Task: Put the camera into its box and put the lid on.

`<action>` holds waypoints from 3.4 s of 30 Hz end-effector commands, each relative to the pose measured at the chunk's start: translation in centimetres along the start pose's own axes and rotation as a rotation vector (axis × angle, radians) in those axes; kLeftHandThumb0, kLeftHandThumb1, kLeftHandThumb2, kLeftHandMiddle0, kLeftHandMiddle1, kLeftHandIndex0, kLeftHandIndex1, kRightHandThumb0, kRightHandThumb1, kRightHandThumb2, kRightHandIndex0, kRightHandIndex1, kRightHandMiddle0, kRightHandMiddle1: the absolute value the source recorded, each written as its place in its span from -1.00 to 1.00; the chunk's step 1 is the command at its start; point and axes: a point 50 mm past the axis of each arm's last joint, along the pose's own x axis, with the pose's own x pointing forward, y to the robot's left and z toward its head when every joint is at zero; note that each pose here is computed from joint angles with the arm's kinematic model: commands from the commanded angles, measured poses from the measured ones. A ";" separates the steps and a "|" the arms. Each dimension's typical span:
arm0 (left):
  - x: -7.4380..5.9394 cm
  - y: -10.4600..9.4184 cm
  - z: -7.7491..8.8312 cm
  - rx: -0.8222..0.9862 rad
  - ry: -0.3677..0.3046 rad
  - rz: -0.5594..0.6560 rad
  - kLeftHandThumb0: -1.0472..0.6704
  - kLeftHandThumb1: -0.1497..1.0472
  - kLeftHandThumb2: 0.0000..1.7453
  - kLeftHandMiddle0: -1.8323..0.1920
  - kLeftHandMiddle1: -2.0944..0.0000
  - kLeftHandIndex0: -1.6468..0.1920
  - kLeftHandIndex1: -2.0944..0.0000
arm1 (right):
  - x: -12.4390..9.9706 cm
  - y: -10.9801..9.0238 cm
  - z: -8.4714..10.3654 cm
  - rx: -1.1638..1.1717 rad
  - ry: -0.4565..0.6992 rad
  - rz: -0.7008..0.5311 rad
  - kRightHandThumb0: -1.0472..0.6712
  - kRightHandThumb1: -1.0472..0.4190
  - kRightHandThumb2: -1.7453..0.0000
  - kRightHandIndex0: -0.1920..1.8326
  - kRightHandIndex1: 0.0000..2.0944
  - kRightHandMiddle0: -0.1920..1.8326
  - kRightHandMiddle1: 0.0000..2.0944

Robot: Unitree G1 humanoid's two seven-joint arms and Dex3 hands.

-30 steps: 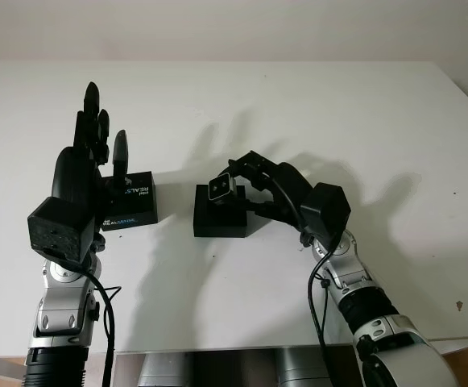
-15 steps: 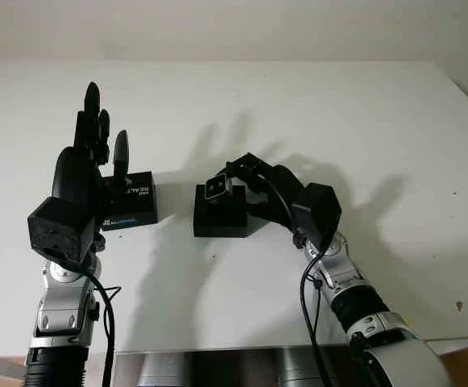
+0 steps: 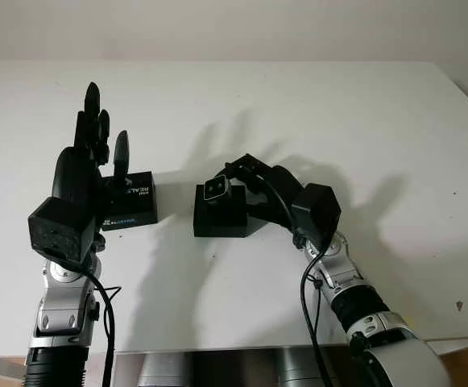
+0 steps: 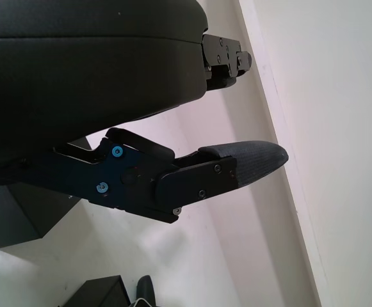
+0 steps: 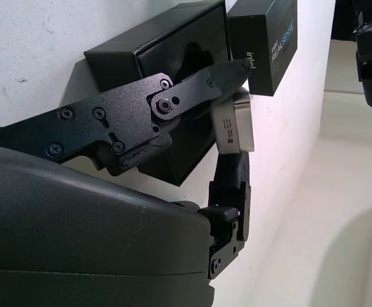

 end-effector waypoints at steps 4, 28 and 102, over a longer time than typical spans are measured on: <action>0.0 0.0 0.1 0.001 -0.007 0.001 -0.60 1.00 -0.28 0.79 0.95 0.84 0.95 | 0.1 -0.8 0.6 -0.037 -0.026 0.005 -0.39 -0.90 0.94 -0.54 -0.95 -0.47 0.46; 0.0 0.0 0.2 -0.008 -0.003 -0.001 -0.62 1.00 -0.29 0.79 0.95 0.84 0.95 | -0.3 -0.9 0.2 -0.039 -0.012 0.008 -0.39 -0.91 0.94 -0.55 -0.95 -0.47 0.46; -0.1 -0.1 0.4 -0.007 -0.005 -0.007 -0.60 1.00 -0.29 0.80 0.95 0.85 0.95 | -1.0 -2.5 0.2 -0.101 -0.014 -0.030 -0.38 -0.91 0.94 -0.52 -0.95 -0.47 0.51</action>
